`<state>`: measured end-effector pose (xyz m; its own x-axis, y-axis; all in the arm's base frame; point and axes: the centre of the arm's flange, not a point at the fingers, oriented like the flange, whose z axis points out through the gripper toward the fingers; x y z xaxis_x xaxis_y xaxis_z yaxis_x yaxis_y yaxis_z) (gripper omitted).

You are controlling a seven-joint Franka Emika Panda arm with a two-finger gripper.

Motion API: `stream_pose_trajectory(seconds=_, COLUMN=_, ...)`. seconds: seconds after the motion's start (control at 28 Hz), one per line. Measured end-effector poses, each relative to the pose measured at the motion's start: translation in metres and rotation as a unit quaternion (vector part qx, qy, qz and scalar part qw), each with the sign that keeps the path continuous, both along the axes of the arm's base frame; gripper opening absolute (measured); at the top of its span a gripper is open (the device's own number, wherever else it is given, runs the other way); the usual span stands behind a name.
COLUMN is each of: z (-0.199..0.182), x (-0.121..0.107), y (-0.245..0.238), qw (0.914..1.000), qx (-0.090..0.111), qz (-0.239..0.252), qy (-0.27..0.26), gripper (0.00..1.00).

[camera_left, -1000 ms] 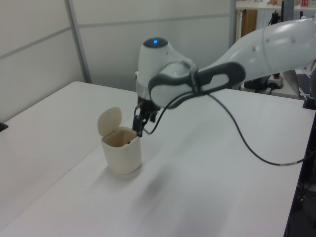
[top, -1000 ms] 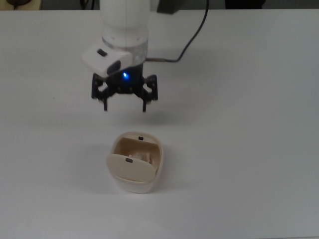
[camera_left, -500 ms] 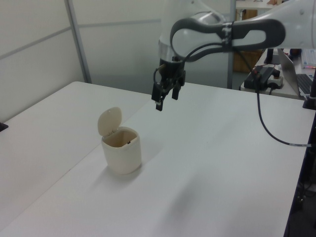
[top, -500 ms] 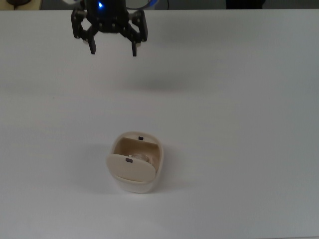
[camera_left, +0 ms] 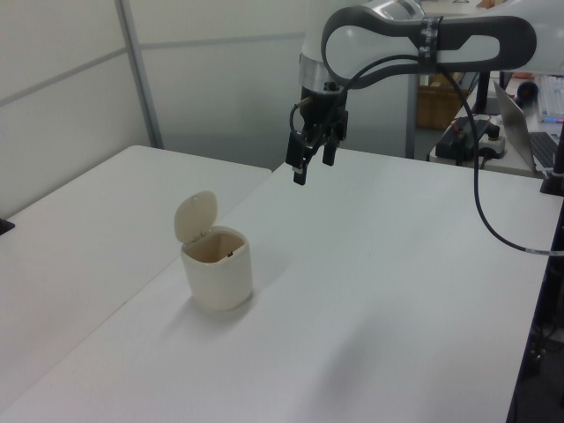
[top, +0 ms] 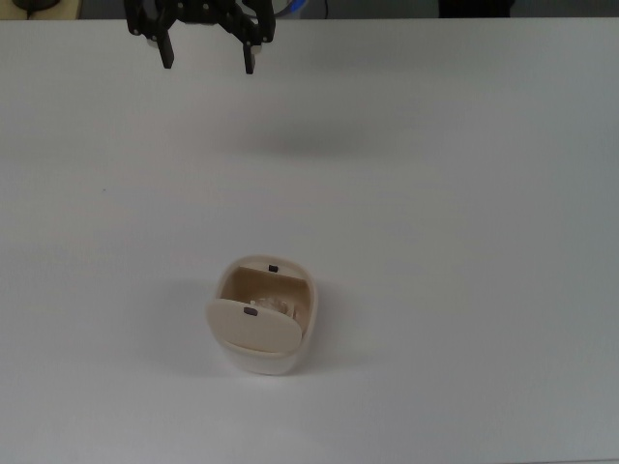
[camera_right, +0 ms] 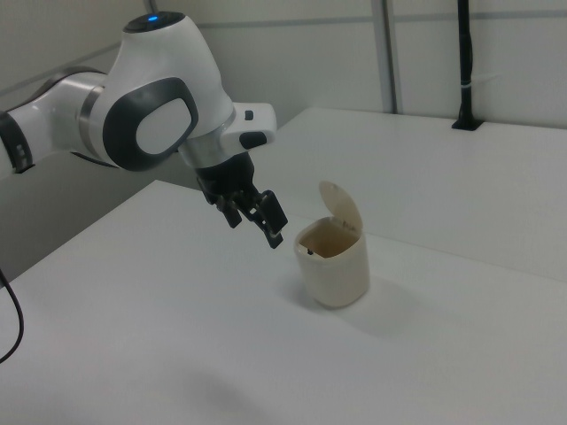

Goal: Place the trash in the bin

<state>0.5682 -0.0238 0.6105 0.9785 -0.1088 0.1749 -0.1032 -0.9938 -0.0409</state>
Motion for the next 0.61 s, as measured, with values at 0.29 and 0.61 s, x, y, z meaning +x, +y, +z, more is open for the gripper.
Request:
stream_pose_trajectory(seconds=0.29, z=-0.006, x=-0.004, y=-0.004, qw=0.9996, qx=-0.013, qz=0.000, qy=0.024, gripper=1.00)
stream_pose_trajectory(seconds=0.61, z=-0.008, x=-0.010, y=-0.012, qw=0.9987, qx=-0.018, qz=-0.005, qy=0.047, gripper=1.00)
